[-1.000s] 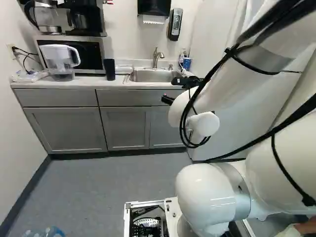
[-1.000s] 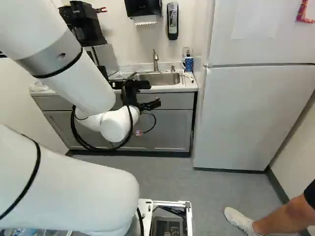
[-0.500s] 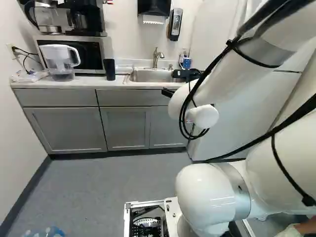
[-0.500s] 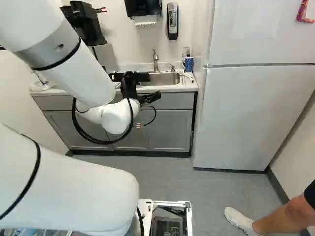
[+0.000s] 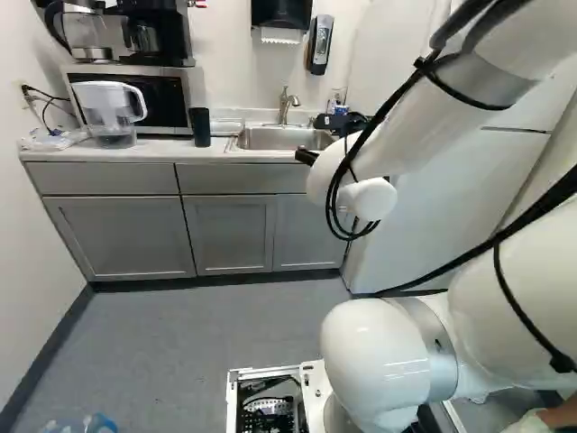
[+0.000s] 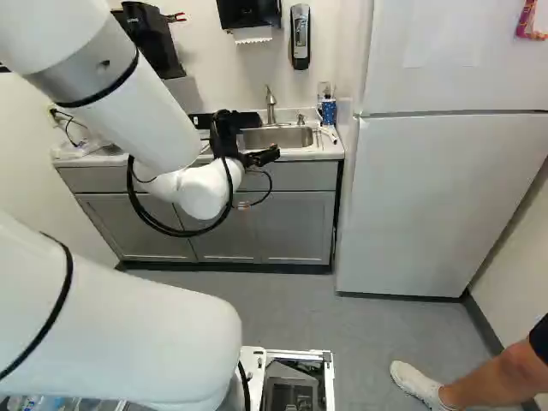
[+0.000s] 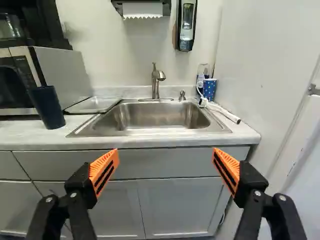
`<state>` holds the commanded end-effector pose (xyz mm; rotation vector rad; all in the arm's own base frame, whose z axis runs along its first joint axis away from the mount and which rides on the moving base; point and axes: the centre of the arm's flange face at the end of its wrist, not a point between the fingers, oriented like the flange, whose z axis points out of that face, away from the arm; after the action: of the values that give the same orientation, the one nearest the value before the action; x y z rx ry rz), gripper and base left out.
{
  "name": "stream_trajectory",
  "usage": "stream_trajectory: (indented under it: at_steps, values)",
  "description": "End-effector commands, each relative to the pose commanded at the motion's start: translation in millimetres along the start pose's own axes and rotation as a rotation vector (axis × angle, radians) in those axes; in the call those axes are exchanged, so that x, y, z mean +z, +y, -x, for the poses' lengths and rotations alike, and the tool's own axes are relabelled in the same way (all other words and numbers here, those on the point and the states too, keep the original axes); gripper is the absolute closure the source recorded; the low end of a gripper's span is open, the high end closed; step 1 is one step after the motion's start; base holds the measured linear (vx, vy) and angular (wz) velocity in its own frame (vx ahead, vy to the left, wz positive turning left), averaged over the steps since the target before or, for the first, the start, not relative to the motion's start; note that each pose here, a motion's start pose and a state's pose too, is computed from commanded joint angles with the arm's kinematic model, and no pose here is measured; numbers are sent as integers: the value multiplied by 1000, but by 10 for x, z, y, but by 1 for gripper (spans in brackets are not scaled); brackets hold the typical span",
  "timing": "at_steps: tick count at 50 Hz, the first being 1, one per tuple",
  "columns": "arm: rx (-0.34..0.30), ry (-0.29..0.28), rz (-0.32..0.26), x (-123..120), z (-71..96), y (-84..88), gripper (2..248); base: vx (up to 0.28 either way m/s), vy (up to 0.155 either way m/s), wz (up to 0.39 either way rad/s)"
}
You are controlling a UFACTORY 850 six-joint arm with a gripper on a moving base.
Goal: Rinse the cup and place it in the tray
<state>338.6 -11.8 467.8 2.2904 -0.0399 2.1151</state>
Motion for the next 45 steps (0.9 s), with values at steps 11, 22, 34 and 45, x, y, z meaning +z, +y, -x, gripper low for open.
stream_trajectory:
  at_steps: [11, 22, 34, 45]
  values:
    - [0, 24, -1, 78, -125, -2, 3, 0, 0, 0]
    - [0, 48, -1, 154, -251, -4, 3, 0, 0, 0]
    - [0, 69, -2, 230, -383, -6, 3, 0, 0, 0]
    - [0, 74, -2, 286, -489, -7, 3, 0, 0, 0]
